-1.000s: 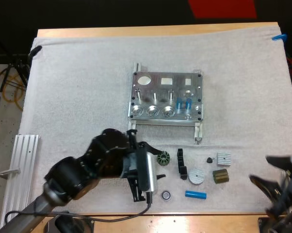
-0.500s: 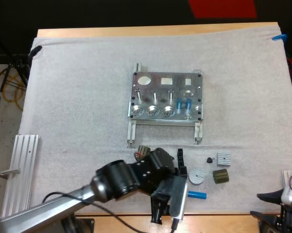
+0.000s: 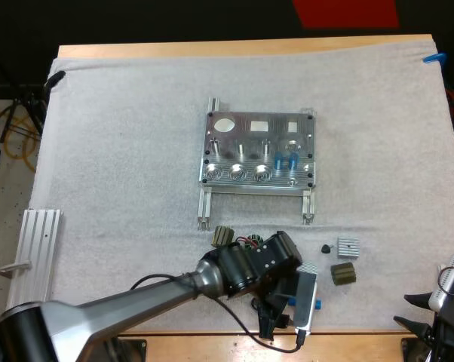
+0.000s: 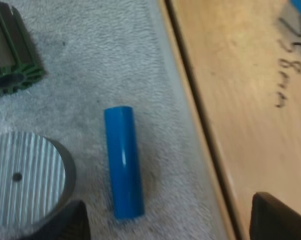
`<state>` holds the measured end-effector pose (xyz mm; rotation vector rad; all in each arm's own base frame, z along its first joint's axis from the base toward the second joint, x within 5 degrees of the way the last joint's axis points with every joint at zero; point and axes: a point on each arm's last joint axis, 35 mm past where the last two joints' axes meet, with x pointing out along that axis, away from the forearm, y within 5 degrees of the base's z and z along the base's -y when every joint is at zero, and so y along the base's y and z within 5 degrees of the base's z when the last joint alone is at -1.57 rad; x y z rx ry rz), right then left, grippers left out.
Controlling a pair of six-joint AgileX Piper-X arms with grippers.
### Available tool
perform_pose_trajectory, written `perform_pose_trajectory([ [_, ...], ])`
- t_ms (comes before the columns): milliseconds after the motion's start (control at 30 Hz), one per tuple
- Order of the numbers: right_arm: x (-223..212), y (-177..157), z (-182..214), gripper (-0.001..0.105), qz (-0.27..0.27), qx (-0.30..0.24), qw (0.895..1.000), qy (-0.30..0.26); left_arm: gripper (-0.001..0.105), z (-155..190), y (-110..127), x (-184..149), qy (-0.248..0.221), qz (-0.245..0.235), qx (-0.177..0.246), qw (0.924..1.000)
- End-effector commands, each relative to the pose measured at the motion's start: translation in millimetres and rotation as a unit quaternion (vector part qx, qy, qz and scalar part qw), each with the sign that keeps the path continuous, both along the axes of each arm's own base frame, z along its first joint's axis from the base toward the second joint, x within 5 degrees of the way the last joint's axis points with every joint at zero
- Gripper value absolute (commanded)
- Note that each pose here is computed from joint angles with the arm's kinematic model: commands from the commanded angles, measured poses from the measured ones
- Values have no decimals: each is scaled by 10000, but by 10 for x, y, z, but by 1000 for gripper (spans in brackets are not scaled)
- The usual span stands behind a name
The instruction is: Load cells from left to right
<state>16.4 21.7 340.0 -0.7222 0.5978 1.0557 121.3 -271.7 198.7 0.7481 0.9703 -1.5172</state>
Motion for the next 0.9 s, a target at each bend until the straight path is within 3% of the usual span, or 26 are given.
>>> perform_pose_trajectory([
  [0, -5, -6, 8, 36, -15, -8, 10000, -39, 65, -48, -51, 12, -70, 18, -15, 10000],
  [367, -3, -5, 10, 36, -16, -1, 10000, -48, 63, -469, -123, 83, -134, 308, 751, 9966],
  [500, -3, -5, 10, 36, -16, -1, 10000, -48, 59, -501, -155, 99, -59, 567, 709, 9959],
  [633, -3, -5, 10, 36, -16, -1, 10000, -48, 48, -496, -199, 120, -84, 699, 527, 9961],
  [867, -3, -5, 10, 36, -16, -1, 10000, -48, 48, -609, -214, 91, -13, 640, 712, 9954],
])
